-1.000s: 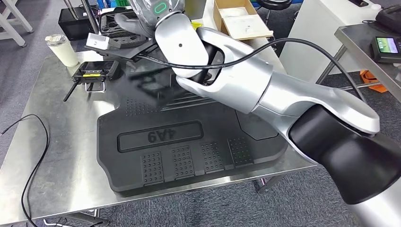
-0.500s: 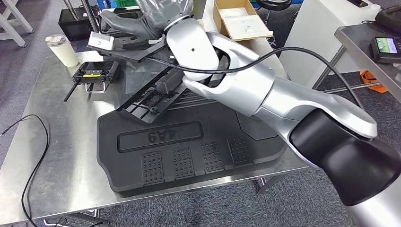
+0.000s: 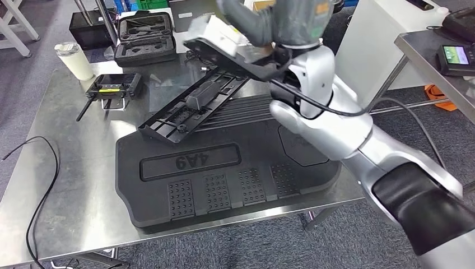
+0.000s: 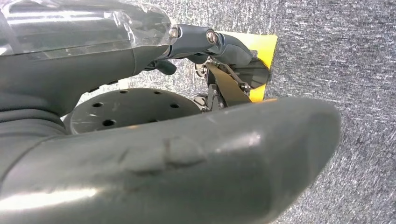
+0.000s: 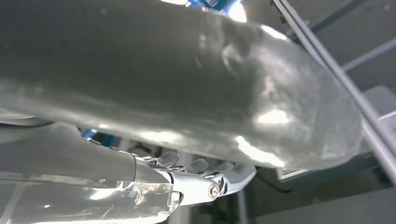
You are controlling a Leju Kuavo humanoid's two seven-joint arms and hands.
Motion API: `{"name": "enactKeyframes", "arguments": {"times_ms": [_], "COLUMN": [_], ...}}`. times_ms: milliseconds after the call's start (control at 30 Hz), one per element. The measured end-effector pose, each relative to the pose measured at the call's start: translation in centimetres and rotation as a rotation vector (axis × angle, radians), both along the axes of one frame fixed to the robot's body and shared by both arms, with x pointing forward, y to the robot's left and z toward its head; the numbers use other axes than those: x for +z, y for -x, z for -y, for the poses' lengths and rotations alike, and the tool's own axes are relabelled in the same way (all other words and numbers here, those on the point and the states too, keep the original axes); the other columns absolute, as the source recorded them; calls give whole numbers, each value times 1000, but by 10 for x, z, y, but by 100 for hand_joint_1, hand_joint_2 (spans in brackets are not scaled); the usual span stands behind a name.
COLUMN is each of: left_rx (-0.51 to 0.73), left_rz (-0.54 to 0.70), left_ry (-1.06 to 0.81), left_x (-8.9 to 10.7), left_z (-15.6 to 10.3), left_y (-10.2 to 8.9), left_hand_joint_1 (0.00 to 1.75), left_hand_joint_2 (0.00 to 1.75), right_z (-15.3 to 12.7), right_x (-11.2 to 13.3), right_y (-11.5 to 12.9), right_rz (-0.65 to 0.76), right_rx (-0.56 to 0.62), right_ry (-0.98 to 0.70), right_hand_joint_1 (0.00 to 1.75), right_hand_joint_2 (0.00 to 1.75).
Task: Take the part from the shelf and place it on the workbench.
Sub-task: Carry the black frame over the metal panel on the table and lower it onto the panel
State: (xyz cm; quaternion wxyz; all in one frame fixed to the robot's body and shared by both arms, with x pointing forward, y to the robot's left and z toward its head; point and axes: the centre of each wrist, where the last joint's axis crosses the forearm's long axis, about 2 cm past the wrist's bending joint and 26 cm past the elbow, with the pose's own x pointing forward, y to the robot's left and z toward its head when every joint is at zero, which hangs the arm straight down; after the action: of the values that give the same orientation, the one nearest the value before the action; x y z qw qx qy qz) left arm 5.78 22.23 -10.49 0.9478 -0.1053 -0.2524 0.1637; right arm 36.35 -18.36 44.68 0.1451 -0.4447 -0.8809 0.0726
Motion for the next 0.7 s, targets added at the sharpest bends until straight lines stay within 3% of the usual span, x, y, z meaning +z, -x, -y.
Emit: {"name": "enactKeyframes", "arguments": {"times_ms": [200,333,500,700], "left_rx": [30,58,81,102], "left_rz": [-5,-6,-10,-14], "left_ry": [-5,-6,-7,-7], "left_x": [0,0,-1,-1], "left_z": [-1,-1,-2,-2], "left_y": [2,2,2,2], "left_hand_joint_1": [0,0,0,0], "left_hand_joint_2": [0,0,0,0], "right_z": [45,81,128,176], "right_x": [-21,-50,-83,-141], "right_y": [28,48,73,106], "right_rz": [15,-6,13,34], "right_rx": [83,153,168,115], "right_ry": [-149,-280,-454,-668], "right_hand_joint_1": [0,0,0,0], "right_hand_joint_2": [0,175,175,175]}}
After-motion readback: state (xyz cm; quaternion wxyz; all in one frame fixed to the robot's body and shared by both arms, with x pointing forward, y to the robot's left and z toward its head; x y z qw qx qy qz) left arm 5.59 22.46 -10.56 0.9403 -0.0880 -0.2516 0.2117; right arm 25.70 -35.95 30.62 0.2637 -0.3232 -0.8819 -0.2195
